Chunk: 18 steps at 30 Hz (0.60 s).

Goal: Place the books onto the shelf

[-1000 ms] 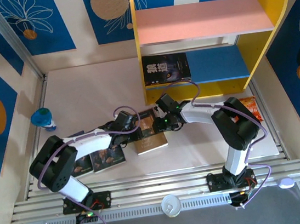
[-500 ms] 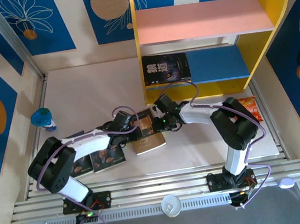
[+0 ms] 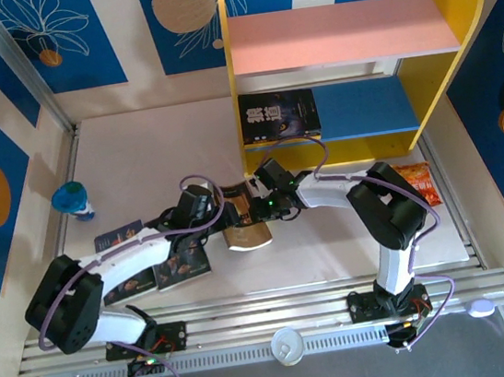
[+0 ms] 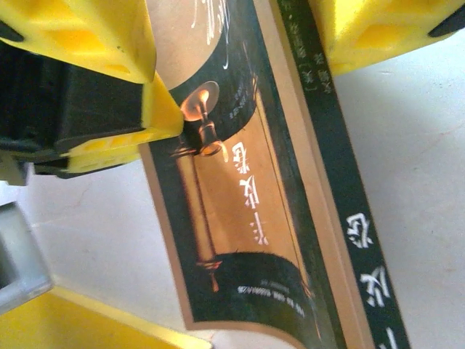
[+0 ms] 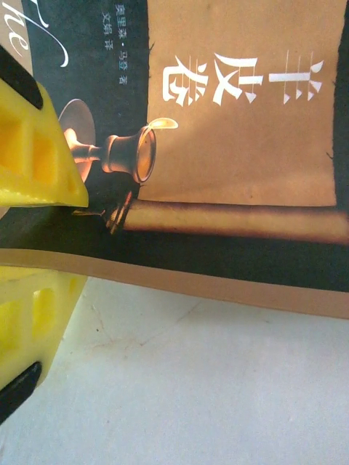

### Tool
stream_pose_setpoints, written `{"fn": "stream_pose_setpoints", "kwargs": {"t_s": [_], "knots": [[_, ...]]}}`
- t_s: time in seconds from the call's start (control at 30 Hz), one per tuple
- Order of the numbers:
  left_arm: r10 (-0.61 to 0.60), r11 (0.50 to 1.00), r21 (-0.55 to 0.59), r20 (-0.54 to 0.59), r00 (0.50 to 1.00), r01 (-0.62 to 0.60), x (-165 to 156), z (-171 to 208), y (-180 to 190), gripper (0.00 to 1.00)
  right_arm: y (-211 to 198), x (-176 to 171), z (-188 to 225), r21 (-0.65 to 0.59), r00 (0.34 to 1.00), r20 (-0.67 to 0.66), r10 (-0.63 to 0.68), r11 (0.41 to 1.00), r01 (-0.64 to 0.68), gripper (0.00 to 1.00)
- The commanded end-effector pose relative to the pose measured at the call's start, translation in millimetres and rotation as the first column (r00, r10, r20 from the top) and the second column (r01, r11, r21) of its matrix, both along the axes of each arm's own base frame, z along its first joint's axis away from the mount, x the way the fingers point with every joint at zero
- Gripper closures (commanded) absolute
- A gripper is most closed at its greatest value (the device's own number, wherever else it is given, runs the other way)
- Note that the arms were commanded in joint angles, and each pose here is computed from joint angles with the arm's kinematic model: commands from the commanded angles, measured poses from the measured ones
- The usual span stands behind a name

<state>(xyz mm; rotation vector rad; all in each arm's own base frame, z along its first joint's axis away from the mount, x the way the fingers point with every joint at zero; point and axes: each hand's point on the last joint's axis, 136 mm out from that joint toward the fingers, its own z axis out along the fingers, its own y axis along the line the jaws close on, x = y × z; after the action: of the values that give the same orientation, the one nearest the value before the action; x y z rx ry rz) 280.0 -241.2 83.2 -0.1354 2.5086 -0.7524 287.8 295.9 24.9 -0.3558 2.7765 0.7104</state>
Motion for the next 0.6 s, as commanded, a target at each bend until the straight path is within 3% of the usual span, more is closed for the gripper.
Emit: {"fn": "stream_pose_setpoints", "kwargs": {"t_s": [0.0,0.17,0.57], "knots": [[-0.049,0.997,-0.064,0.005,0.999,0.05,2.0,5.9,-19.2,0.47,-1.8,-34.1,-28.3,-0.048,0.991,-0.121,0.052,0.997,-0.058,0.78],[-0.042,0.999,-0.032,0.004,0.999,0.042,3.3,4.1,-15.2,0.48,-4.4,-33.5,-29.4,-0.056,0.991,-0.123,0.043,0.997,-0.05,0.76],[-0.031,0.999,0.023,0.018,0.999,0.03,3.5,7.0,-5.1,0.58,-18.3,-26.5,-23.7,-0.057,0.994,-0.106,0.006,0.998,-0.012,0.6]]}}
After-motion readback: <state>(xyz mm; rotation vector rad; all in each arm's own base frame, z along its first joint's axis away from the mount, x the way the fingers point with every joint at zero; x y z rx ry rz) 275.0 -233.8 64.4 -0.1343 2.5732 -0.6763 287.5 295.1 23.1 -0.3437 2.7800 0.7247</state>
